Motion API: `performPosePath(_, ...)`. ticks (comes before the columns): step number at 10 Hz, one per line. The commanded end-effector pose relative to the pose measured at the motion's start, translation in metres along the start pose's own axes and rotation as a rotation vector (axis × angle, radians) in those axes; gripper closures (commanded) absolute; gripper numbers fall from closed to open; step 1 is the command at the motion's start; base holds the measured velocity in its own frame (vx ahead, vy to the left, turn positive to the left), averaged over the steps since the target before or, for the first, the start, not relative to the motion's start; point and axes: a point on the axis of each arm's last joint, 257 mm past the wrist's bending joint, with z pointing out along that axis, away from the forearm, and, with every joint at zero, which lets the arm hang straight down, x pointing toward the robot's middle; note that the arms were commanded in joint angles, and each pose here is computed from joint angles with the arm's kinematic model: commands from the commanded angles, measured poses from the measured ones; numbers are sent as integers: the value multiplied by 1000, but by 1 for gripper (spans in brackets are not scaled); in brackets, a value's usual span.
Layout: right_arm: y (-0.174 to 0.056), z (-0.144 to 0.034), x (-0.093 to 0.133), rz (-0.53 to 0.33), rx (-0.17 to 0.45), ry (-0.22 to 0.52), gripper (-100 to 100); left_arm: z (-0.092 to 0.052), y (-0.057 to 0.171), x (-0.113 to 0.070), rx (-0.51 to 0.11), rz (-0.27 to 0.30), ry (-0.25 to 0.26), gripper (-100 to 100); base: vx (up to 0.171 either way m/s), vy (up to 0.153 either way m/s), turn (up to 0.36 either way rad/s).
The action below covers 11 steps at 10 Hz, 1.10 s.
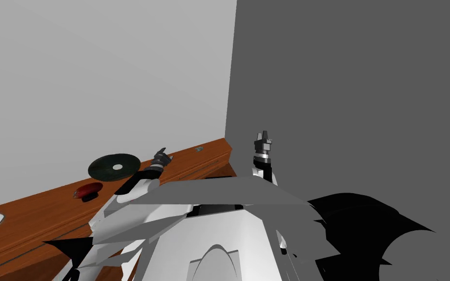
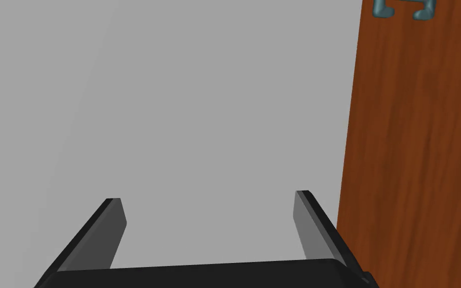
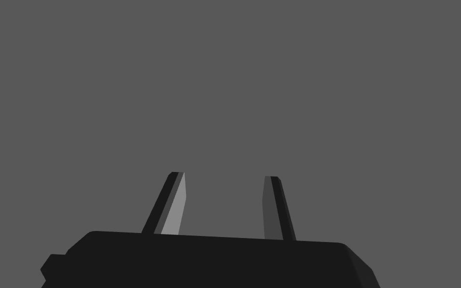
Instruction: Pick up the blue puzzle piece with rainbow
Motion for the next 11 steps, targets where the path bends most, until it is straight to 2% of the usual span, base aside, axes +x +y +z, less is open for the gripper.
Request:
performPosePath(1, 0, 0, 0, 0, 0, 0, 0, 0, 23, -24, -78, -36, -34, -100, -32, 52, -338)
performPosePath(2, 0, 0, 0, 0, 0, 0, 0, -1, 30, -28, -94, -37, -43, -100, -38, 48, -143)
performPosePath(5, 0, 0, 0, 0, 0, 0, 0, -2, 63, -67, -210, -106, -106, -100, -39, 35, -254)
performPosePath(6, 0, 0, 0, 0, 0, 0, 0, -5, 73, -72, -234, -109, -119, -100, -24, 41, -176)
performPosePath(7, 0, 0, 0, 0, 0, 0, 0, -6, 84, -88, -279, -145, -146, -100, -28, 29, -318)
performPosePath(8, 0, 0, 0, 0, 0, 0, 0, -9, 92, -93, -298, -148, -158, -100, -25, 33, -175)
performPosePath(9, 0, 0, 0, 0, 0, 0, 0, -11, 102, -107, -343, -186, -185, -100, -28, 38, -305)
performPosePath(10, 0, 0, 0, 0, 0, 0, 0, -15, 112, -114, -364, -190, -201, -100, -19, 39, -187)
performPosePath(11, 0, 0, 0, 0, 0, 0, 0, -15, 112, -114, -364, -190, -201, -100, -3, 18, 20)
